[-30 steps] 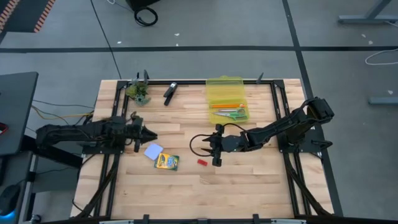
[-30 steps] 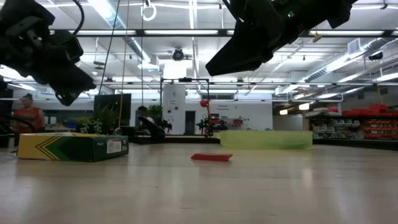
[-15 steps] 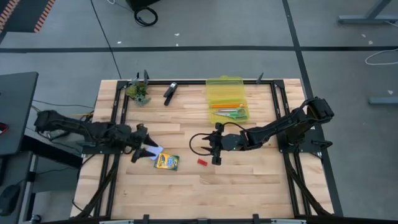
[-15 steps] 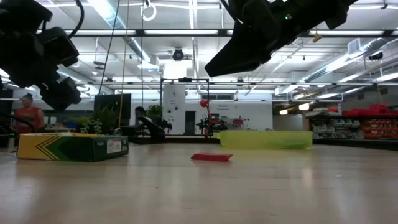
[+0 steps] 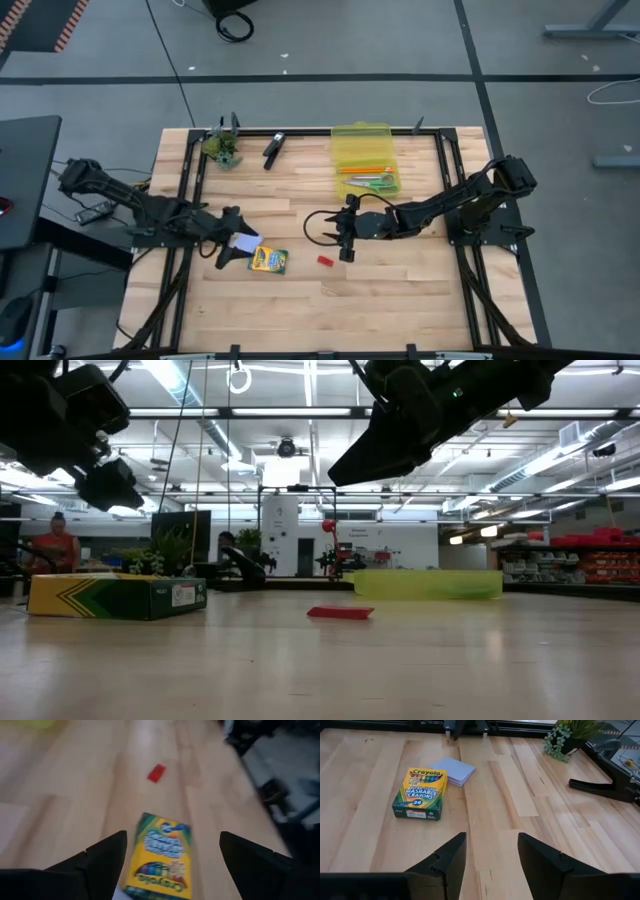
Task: Pack school essentials
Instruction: Put the crayon box into the yellow supply box
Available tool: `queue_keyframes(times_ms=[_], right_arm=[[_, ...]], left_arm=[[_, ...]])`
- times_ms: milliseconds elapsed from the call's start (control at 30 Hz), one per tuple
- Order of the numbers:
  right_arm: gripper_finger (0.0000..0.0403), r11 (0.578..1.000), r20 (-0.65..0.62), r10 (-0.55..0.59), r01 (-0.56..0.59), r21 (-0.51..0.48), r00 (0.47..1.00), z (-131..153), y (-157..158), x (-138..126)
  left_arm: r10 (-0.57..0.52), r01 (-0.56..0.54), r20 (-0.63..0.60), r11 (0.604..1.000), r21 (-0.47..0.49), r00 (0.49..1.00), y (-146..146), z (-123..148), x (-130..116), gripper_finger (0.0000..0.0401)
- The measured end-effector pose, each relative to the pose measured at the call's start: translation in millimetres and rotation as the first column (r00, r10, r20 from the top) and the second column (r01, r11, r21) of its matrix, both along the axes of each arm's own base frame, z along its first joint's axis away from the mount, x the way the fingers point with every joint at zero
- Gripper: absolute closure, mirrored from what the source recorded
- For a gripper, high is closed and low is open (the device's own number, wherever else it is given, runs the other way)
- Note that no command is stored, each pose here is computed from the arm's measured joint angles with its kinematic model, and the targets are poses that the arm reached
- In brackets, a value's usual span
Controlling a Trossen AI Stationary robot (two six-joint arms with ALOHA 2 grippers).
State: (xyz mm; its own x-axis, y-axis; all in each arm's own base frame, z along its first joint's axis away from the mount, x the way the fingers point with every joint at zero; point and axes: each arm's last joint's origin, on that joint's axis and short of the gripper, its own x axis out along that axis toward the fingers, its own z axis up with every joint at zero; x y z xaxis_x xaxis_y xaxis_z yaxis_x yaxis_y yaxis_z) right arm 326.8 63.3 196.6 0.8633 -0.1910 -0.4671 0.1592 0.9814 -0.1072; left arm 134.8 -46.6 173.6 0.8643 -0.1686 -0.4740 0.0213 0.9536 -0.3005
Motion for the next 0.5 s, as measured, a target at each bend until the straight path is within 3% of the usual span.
queue_keyframes(times_ms=[133, 500], right_arm=[[0.0218, 1.0, 0.0, 0.0, 0.0, 0.0, 1.0, 0, 0, 0], [0.0218, 1.0, -0.001, 0.005, -0.005, -0.001, 1.0, 0, 0, 0]], left_arm=[[0.022, -0.019, -0.066, 0.998, 0.058, 0.998, -5, 5, 7, 0.0071], [-0.018, 0.035, -0.22, 0.997, 0.076, 0.975, -22, 0, 25, 0.0071]])
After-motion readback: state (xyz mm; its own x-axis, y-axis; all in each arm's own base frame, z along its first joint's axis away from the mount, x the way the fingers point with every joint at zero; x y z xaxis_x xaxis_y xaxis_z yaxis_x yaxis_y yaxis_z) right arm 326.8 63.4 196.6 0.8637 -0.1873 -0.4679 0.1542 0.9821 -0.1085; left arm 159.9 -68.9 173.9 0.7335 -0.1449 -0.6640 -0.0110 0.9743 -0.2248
